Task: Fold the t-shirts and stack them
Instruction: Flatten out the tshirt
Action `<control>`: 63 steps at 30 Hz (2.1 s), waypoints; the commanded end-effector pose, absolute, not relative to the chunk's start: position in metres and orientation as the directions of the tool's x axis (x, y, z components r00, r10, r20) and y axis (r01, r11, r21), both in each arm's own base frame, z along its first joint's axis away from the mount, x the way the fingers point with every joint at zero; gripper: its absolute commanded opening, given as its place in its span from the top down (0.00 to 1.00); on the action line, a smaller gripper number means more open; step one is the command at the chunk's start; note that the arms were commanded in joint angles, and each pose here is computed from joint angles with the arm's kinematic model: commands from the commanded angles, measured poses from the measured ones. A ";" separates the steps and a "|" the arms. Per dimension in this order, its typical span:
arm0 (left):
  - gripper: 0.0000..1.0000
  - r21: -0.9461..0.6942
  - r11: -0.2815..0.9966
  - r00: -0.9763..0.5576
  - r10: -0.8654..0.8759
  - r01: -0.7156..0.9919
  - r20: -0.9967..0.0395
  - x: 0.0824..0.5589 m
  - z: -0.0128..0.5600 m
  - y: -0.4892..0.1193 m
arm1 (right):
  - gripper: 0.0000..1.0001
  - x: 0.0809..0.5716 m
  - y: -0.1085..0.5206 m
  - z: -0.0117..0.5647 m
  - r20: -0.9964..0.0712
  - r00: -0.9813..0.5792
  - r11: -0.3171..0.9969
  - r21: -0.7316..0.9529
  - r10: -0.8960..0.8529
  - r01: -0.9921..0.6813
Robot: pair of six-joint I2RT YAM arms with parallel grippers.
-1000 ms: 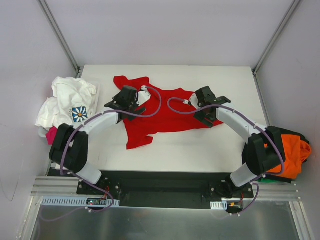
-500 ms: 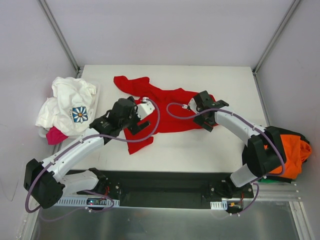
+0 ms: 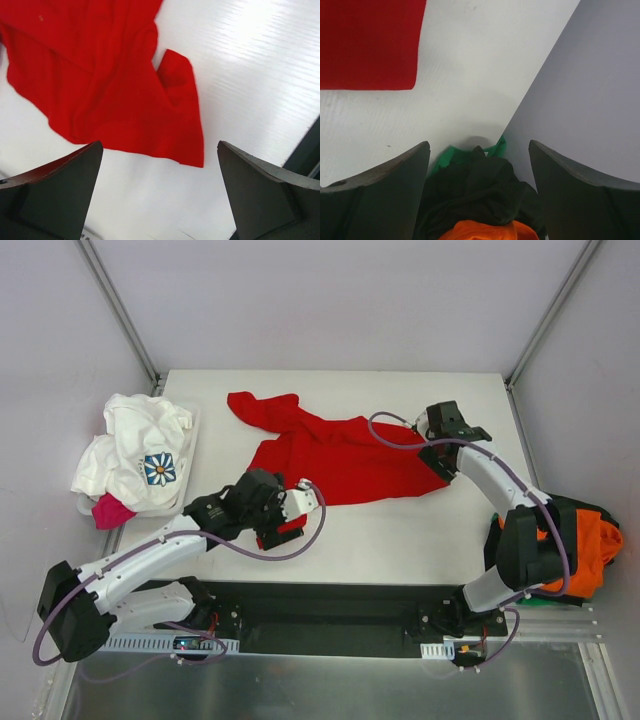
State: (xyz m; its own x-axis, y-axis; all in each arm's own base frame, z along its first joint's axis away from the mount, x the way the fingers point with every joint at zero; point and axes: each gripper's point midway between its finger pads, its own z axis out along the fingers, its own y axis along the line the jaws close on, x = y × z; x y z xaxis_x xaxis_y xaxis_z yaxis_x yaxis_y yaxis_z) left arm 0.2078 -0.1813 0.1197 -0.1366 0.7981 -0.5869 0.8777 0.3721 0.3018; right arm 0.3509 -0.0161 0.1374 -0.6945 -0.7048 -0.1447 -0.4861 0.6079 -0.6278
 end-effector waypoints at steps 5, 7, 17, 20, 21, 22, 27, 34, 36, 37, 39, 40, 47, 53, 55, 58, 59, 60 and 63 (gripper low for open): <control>0.01 0.183 0.251 -0.126 0.851 0.950 -0.510 0.167 0.079 -0.180 | 0.16 0.369 -0.018 0.140 -0.163 -0.706 0.622 -0.633 -0.689 -0.460; 0.01 0.178 0.246 -0.130 0.861 0.953 -0.491 0.166 0.073 -0.178 | 0.16 0.369 -0.016 0.138 -0.166 -0.707 0.628 -0.625 -0.687 -0.464; 0.01 0.198 0.258 -0.147 0.882 0.946 -0.448 0.180 0.053 -0.181 | 0.16 0.365 -0.011 0.133 -0.174 -0.703 0.644 -0.592 -0.690 -0.485; 0.01 0.209 0.268 -0.156 0.887 0.941 -0.436 0.186 0.044 -0.183 | 0.16 0.360 -0.009 0.129 -0.177 -0.699 0.647 -0.579 -0.693 -0.495; 0.01 0.215 0.266 -0.158 0.895 0.940 -0.417 0.188 0.038 -0.182 | 0.16 0.359 -0.009 0.128 -0.178 -0.698 0.648 -0.577 -0.694 -0.497; 0.02 0.221 0.267 -0.160 0.900 0.938 -0.406 0.190 0.035 -0.180 | 0.16 0.357 -0.008 0.127 -0.181 -0.698 0.650 -0.574 -0.693 -0.498; 0.12 0.255 0.280 -0.171 0.909 0.925 -0.379 0.205 0.026 -0.183 | 0.16 0.352 -0.007 0.126 -0.190 -0.690 0.653 -0.564 -0.698 -0.505; 0.48 0.296 0.313 -0.196 0.910 0.903 -0.365 0.221 0.023 -0.181 | 0.16 0.344 -0.005 0.119 -0.192 -0.685 0.656 -0.545 -0.703 -0.522; 0.61 0.316 0.316 -0.196 0.913 0.894 -0.359 0.224 0.025 -0.178 | 0.16 0.342 -0.005 0.115 -0.185 -0.685 0.655 -0.541 -0.705 -0.528; 0.65 0.325 0.317 -0.194 0.913 0.891 -0.358 0.225 0.026 -0.177 | 0.16 0.342 -0.003 0.114 -0.189 -0.682 0.655 -0.539 -0.707 -0.530; 0.81 0.345 0.319 -0.191 0.915 0.883 -0.356 0.226 0.029 -0.173 | 0.16 0.341 -0.002 0.111 -0.188 -0.682 0.657 -0.534 -0.706 -0.533; 0.88 0.349 0.320 -0.192 0.915 0.881 -0.355 0.226 0.031 -0.172 | 0.16 0.341 -0.002 0.111 -0.189 -0.681 0.656 -0.532 -0.708 -0.535; 1.00 0.341 0.286 -0.146 0.913 0.895 -0.381 0.205 0.061 -0.162 | 0.16 0.341 0.000 0.106 -0.183 -0.680 0.654 -0.529 -0.710 -0.540; 0.94 0.330 0.245 -0.090 0.902 0.912 -0.422 0.188 0.090 -0.157 | 0.16 0.343 0.005 0.108 -0.184 -0.676 0.651 -0.531 -0.714 -0.543; 0.89 0.315 0.229 -0.087 0.909 0.921 -0.407 0.182 0.089 -0.153 | 0.16 0.343 0.007 0.108 -0.179 -0.672 0.645 -0.535 -0.718 -0.546; 0.85 0.301 0.221 -0.092 0.916 0.928 -0.391 0.177 0.086 -0.148 | 0.16 0.342 0.008 0.110 -0.178 -0.669 0.641 -0.538 -0.722 -0.548; 0.82 0.292 0.219 -0.094 0.917 0.931 -0.387 0.174 0.084 -0.147 | 0.16 0.342 0.009 0.110 -0.176 -0.669 0.640 -0.538 -0.722 -0.548; 0.80 0.282 0.215 -0.096 0.919 0.935 -0.381 0.172 0.083 -0.146 | 0.16 0.342 0.010 0.110 -0.174 -0.667 0.637 -0.539 -0.725 -0.552; 0.69 0.255 0.210 -0.103 0.921 0.944 -0.376 0.165 0.079 -0.145 | 0.16 0.342 0.009 0.112 -0.171 -0.666 0.633 -0.545 -0.726 -0.551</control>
State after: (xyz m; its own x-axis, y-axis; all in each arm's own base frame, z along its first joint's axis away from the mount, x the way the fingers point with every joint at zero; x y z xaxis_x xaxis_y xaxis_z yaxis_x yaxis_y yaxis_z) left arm 0.1798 -0.1473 0.0787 -0.1154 0.9140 -0.3891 0.9201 0.2459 0.3048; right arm 0.3382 0.0068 0.0994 -0.6639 -0.7344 -0.1412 -0.5774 0.6233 -0.5274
